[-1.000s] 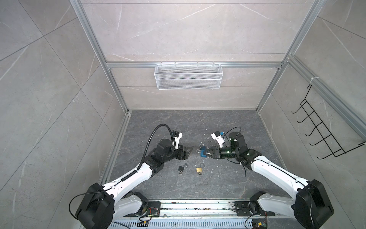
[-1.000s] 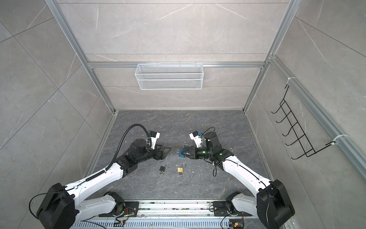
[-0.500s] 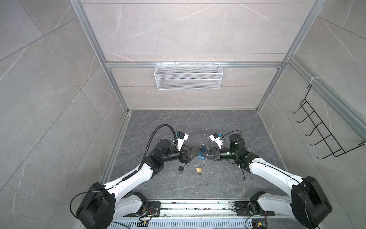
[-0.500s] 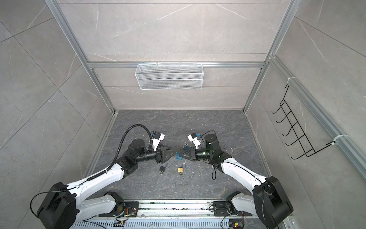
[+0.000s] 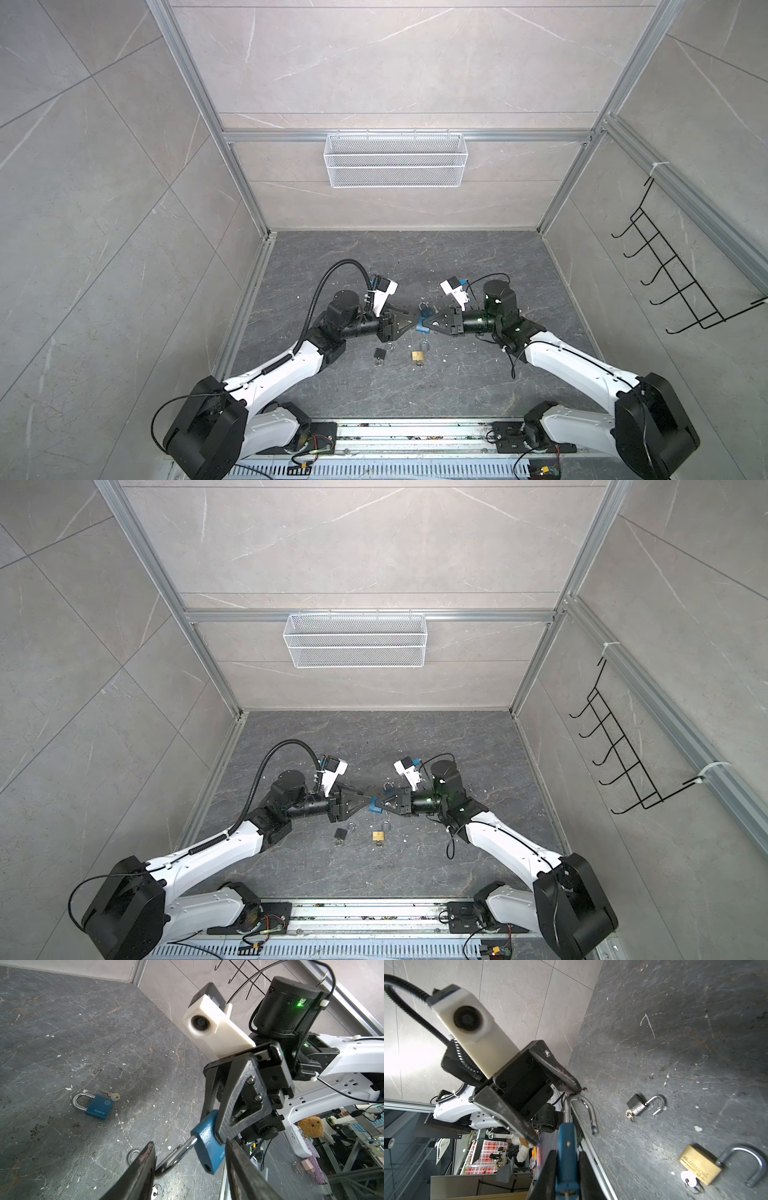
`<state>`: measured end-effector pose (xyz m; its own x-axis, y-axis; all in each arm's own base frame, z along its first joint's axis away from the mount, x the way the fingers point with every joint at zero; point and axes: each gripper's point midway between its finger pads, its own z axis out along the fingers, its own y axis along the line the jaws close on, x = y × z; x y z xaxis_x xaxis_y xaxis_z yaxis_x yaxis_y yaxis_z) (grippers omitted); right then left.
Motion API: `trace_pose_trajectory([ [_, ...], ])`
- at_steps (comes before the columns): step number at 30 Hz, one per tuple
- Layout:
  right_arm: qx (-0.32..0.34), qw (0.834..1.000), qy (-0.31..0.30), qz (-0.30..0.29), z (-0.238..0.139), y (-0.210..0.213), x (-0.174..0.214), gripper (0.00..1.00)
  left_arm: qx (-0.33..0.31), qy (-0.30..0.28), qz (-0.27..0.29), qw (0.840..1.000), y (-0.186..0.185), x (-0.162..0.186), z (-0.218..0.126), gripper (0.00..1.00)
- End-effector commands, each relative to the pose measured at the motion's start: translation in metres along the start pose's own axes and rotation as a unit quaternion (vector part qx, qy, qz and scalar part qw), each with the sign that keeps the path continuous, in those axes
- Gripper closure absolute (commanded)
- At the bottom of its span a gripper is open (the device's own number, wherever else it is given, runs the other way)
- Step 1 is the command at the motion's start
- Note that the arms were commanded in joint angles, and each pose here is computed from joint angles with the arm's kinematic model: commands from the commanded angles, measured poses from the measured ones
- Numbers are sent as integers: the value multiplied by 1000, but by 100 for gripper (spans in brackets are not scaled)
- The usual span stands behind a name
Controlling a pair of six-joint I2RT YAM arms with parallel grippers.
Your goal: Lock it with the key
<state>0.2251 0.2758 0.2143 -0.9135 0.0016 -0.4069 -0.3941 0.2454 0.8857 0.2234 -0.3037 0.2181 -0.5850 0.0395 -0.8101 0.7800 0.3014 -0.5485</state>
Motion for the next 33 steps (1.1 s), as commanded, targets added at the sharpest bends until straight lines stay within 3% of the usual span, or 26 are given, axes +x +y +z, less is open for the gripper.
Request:
trace_pose_trajectory([
  [1,-33,997,-36,-55,-10,31,-14,100,41,-21,11,999,-19,-19,-1,47],
  [8,-33,997,-39,-53,-11,31,-12,100,43,-38,7,998,-25,-20,-9,54],
  [12,-30,997,-40,-53,-11,28,-11,100,41,-41,5,998,-26,-20,-12,64],
  [22,-23,997,-37,-59,-9,21,-10,100,32,-43,-6,999,-21,-17,-12,72],
  [25,-9,997,-36,-66,-10,17,-10,100,33,-45,-8,998,-23,-19,-13,80],
  [27,8,997,-34,-69,-11,13,-10,100,33,-49,-13,998,-24,-21,-14,96],
  [28,12,997,-34,-72,-11,12,-10,100,33,-51,-16,998,-25,-21,-15,100],
  [33,25,996,-37,-79,-13,10,-10,100,36,-59,-21,997,-30,-24,-20,100],
])
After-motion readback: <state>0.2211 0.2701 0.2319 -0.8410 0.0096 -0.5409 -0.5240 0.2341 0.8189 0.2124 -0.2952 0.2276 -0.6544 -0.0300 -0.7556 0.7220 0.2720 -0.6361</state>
